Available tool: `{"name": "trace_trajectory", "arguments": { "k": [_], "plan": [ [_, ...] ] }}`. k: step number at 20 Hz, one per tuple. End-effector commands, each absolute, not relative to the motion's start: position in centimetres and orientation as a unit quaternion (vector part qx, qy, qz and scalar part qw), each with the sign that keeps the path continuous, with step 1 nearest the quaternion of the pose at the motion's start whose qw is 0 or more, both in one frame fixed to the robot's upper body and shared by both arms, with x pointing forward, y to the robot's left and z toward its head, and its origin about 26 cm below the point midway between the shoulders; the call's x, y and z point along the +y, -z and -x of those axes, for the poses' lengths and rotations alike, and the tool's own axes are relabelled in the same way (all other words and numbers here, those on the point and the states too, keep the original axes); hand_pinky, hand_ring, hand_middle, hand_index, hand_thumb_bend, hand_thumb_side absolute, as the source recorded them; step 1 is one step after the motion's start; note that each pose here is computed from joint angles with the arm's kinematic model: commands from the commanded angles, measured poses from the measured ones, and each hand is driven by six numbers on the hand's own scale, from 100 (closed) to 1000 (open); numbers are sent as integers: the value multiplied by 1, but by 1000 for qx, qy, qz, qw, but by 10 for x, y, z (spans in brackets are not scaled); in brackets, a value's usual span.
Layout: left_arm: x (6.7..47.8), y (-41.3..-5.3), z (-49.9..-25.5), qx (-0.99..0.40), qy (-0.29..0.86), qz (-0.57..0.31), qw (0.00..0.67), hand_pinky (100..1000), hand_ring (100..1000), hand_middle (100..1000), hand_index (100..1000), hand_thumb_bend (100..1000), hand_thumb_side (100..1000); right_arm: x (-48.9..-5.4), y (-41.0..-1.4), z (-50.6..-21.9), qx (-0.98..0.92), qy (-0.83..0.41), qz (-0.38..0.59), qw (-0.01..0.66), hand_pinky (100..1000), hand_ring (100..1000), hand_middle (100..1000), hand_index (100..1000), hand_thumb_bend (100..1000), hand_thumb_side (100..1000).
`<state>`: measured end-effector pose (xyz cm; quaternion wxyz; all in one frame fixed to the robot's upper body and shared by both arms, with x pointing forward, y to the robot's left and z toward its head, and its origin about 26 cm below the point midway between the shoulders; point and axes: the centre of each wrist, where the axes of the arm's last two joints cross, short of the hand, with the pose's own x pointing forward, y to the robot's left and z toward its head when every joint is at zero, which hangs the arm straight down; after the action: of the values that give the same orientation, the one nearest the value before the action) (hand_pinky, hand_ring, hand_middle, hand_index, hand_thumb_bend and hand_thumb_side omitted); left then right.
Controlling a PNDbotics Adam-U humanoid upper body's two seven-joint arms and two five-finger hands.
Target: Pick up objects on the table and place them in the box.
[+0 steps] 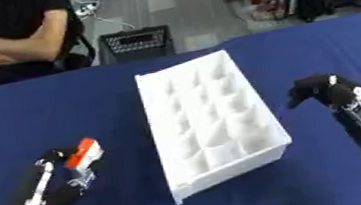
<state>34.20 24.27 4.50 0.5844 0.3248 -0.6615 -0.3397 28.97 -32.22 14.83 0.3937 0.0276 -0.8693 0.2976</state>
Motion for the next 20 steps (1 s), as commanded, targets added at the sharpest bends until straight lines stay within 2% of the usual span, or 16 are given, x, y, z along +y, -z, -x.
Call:
{"name": "trace_trajectory", "arguments": {
  "k": [1,7,18,19,20],
  "plan": [
    [246,-48,-345,-663,327,-336,583,1000,836,833,865,616,750,-323,-153,-289,-870,-304,-23,388,849,632,657,795,100,925],
    [244,-40,-344,-674,281,-317,605,1000,840,844,906,617,761,-324,-152,-289,-869,-305,-22,389,849,632,657,795,100,926],
    [242,-40,-344,-681,269,-315,603,1000,840,841,906,614,757,-324,-152,-288,-869,-305,-20,388,849,633,657,795,100,924],
    [242,-40,-344,-681,269,-315,603,1000,838,839,904,603,748,-324,-152,-288,-869,-305,-20,388,849,633,657,795,100,924],
    [242,-40,-345,-682,268,-316,603,1000,823,807,879,472,695,-324,-152,-288,-869,-305,-20,388,849,633,657,795,100,924]
  ]
}}
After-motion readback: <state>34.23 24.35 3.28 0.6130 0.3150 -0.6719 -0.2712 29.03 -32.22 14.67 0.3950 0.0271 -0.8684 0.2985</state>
